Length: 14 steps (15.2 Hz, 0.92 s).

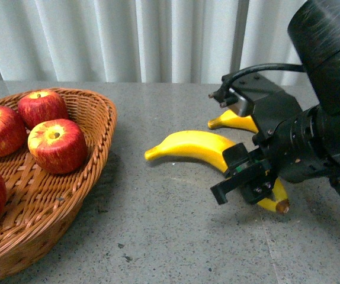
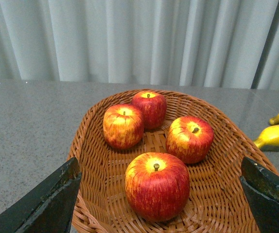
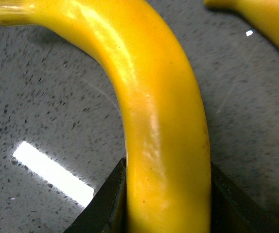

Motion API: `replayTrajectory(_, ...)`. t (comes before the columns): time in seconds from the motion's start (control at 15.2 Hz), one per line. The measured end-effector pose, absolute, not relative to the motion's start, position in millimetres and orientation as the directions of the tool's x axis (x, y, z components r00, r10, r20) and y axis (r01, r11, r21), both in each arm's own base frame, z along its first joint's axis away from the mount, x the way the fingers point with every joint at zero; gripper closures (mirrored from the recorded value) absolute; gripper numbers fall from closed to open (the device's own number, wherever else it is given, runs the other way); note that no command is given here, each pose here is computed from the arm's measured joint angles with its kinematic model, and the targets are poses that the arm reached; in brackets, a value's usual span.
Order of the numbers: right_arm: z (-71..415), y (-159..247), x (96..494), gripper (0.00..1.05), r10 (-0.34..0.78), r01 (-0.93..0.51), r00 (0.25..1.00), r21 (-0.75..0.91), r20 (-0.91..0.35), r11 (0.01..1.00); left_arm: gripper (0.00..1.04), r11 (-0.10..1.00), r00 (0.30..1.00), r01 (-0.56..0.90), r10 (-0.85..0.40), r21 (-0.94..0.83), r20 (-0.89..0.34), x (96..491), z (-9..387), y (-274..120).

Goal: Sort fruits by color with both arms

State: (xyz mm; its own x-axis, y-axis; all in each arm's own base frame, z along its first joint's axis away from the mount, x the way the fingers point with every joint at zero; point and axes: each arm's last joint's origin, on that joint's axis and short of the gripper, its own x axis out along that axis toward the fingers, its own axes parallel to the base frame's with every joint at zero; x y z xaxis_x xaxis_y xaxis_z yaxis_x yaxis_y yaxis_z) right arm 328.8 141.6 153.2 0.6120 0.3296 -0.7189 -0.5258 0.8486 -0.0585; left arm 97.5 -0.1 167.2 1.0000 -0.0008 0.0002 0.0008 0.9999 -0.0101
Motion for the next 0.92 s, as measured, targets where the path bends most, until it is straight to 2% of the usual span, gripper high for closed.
replayTrajectory(0.26,213.9,106.2,344.7,0.69,0.326,-0.422,0.743,-0.032,-0.584,0.906,0.07,1.000,1.000,0.001,-0.001,-0.010,0.000,97.5,167.2,-0.1)
replayTrajectory(0.53,257.9,37.8,334.3,0.69,0.330,-0.316,0.841,0.106,-0.430,0.943,0.07,1.000,1.000,0.001,-0.001,-0.010,0.000,97.5,167.2,-0.1)
replayTrajectory(0.73,247.9,-21.3,309.8,0.69,0.239,-0.212,0.878,0.111,-0.414,0.971,0.07,1.000,1.000,0.001,-0.001,-0.010,0.000,97.5,167.2,-0.1)
replayTrajectory(0.92,221.0,-62.3,283.0,0.69,0.121,-0.151,0.888,-0.034,-0.444,0.988,0.07,1.000,1.000,0.001,-0.001,-0.010,0.000,97.5,167.2,-0.1)
